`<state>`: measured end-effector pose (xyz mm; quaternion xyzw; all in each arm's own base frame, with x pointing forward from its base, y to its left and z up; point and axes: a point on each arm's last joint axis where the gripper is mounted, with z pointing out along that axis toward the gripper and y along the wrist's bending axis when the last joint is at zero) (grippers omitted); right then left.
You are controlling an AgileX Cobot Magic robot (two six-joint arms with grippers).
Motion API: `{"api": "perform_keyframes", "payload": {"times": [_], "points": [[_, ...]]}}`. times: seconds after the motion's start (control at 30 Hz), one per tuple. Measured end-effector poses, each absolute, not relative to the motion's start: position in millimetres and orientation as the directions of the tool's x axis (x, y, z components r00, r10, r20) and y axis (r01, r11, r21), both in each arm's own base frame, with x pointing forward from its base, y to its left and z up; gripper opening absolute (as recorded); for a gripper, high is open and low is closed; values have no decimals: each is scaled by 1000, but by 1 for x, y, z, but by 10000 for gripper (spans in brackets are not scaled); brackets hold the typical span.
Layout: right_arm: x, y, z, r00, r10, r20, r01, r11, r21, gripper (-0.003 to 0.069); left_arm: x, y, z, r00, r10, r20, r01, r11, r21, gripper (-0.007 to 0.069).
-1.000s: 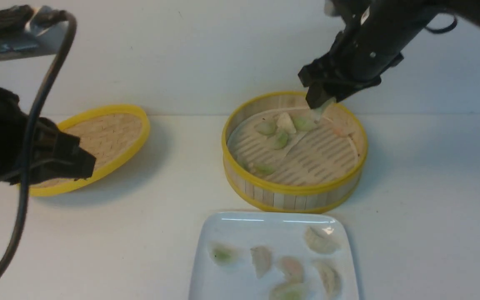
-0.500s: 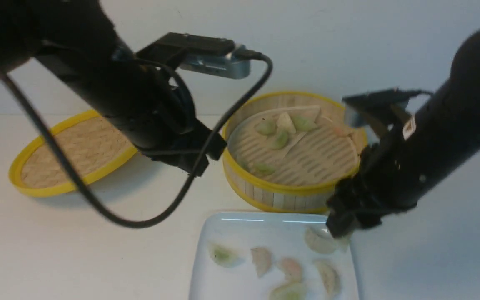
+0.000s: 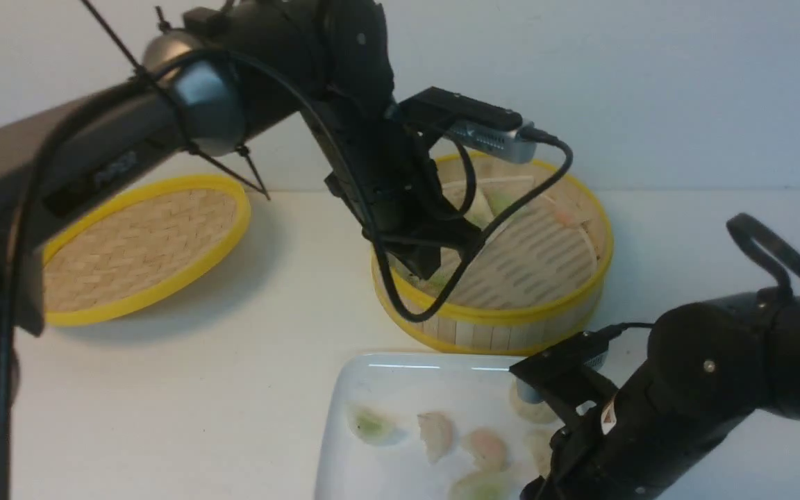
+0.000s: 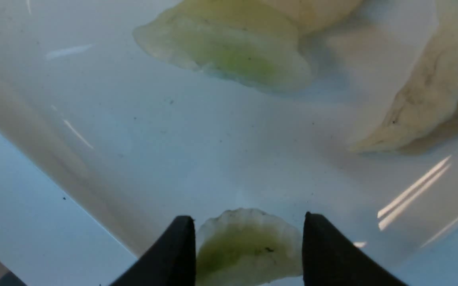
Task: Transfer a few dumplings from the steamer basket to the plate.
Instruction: Use the right arm to put the dumpling into the plate
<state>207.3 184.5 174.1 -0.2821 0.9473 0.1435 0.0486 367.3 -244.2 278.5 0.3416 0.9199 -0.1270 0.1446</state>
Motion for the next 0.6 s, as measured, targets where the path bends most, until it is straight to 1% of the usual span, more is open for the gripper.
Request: {"api": "perform_keyframes", "payload": {"times": [0.07,0.1,0.17,0.23,0.3,0.37,0.4,0.47,0.5,0.53,0.6], "points": [[208,185,173,-837,-518,-173,-546,801,244,321,376,-249,273,-711,607,-356,674,732,-100,8],[208,185,173,-839,-516,-174,-544,802,247,337,381,-251,270,-704,614,-358,678,730,-82,20],[208,185,173,-840,-514,-173,-542,802,249,385,389,-255,264,-695,622,-360,682,729,-56,48],[207,185,173,-843,-510,-171,-538,804,255,464,398,-258,255,-685,632,-361,684,729,-23,95],[206,186,173,-847,-507,-162,-532,805,263,524,405,-260,245,-683,640,-352,684,729,-2,144],[205,186,174,-854,-499,-148,-520,807,280,551,410,-262,237,-680,645,-348,685,729,12,201],[204,186,174,-856,-497,-139,-516,807,287,561,413,-262,232,-679,647,-348,684,729,22,228],[201,187,174,-859,-498,-119,-509,804,308,566,419,-264,224,-669,648,-364,683,729,44,310],[199,187,175,-858,-502,-108,-508,800,320,563,423,-265,221,-657,648,-385,682,729,63,355],[199,187,176,-858,-503,-105,-507,798,325,559,424,-266,219,-651,649,-393,681,728,73,376],[196,187,181,-853,-510,-109,-514,789,337,542,430,-267,217,-630,647,-429,679,727,101,446]]}}
